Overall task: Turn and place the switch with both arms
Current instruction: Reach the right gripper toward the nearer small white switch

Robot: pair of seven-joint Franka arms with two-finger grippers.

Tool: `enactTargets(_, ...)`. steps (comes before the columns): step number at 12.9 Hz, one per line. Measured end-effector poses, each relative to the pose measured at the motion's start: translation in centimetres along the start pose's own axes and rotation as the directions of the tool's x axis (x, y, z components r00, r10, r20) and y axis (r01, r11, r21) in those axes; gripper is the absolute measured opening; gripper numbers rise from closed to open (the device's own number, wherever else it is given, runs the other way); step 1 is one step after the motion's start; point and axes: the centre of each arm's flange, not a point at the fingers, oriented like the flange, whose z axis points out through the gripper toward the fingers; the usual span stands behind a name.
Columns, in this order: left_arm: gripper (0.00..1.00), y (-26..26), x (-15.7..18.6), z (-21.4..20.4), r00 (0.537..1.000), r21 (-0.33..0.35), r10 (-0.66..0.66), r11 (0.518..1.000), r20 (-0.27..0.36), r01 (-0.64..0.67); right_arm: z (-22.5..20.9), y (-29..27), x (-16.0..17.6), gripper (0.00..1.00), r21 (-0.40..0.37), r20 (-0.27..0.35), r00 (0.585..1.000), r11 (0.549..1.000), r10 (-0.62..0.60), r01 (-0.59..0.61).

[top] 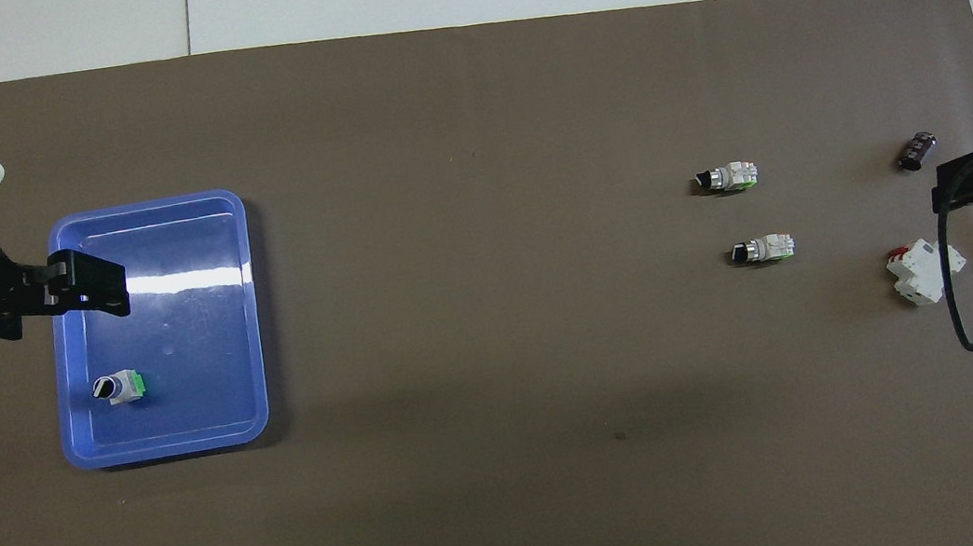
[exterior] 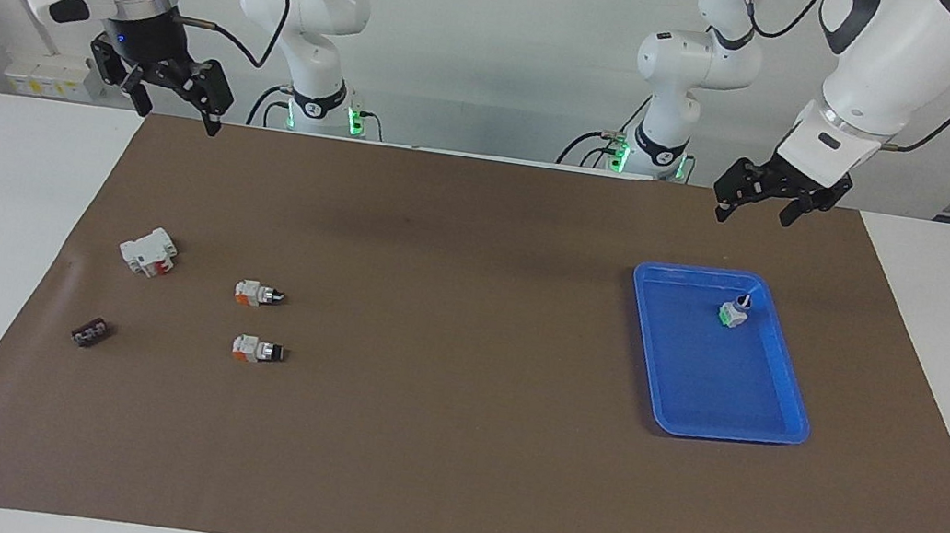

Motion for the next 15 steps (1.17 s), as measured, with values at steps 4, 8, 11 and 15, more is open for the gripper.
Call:
enactTargets(4, 1.00, 0.0, 0.0, 0.0, 1.000, 0.000, 0.000, 1.000, 0.000, 0.000, 0.0, 0.0, 0.0, 1.00, 0.000, 0.000, 1.000, 1.000, 0.032, -0.032)
enactTargets(8, 1.00, 0.0, 0.0, 0.0, 1.000, 0.000, 0.000, 1.000, 0.000, 0.000, 0.4, 0.0, 0.3, 1.00, 0.007, -0.019, 0.986, 0.986, 0.165, -0.165)
enactTargets(11, 1.00, 0.0, 0.0, 0.0, 1.000, 0.000, 0.000, 1.000, 0.000, 0.000, 1.7, -0.1, 0.7, 1.00, 0.025, -0.030, 0.879, 0.879, 0.477, -0.476)
enactTargets(15, 1.00, 0.0, 0.0, 0.0, 1.000, 0.000, 0.000, 1.000, 0.000, 0.000, 8.4, -0.3, 1.1, 1.00, 0.026, -0.004, 0.700, 0.699, 0.715, -0.714)
